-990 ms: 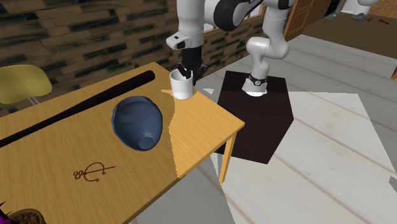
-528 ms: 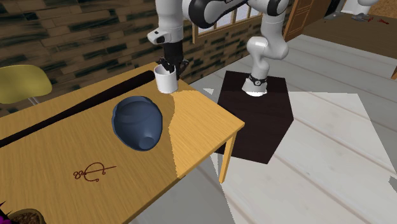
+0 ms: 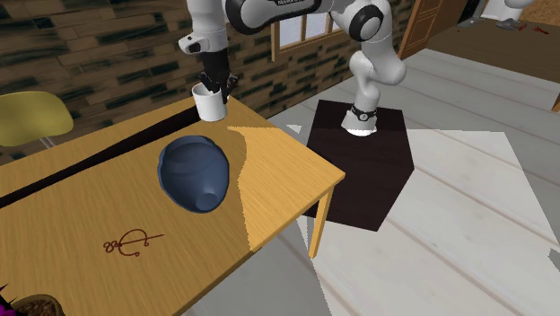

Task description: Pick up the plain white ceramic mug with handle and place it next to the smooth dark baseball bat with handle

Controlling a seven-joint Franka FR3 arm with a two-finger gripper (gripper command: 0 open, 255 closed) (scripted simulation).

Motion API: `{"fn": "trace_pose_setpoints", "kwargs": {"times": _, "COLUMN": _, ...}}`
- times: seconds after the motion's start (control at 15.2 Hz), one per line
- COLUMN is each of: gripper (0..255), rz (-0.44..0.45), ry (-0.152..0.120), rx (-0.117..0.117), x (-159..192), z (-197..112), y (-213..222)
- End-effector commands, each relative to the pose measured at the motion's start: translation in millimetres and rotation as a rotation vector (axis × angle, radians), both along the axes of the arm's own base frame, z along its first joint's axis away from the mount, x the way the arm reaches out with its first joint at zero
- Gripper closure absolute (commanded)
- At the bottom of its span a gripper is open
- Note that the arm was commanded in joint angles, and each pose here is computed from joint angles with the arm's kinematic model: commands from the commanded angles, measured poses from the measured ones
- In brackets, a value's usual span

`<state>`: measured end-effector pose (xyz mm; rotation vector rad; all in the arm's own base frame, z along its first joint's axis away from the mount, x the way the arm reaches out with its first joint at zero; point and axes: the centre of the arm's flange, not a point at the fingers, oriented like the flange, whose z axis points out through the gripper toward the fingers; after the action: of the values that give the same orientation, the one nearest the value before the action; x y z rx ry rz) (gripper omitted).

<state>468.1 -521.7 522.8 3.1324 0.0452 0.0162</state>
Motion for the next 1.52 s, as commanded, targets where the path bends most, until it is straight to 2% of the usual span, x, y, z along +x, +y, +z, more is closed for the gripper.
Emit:
{"fn": "trace_pose_setpoints", "kwargs": {"times": 0.0, "gripper": 255, "rz": 0.002, "ry": -0.001, "rx": 0.0, "x": -7, "z": -1, "y": -25}}
{"fn": "trace_pose_setpoints", "kwargs": {"times": 0.26, "gripper": 255, "rz": 0.002, "ry": -0.001, "rx": 0.0, "x": -18, "z": 0, "y": -68}}
{"fn": "trace_pose_setpoints", "kwargs": {"times": 1.45, "gripper": 255, "rz": 0.002, "ry": -0.001, "rx": 0.0, "x": -18, "z": -95, "y": -68}}
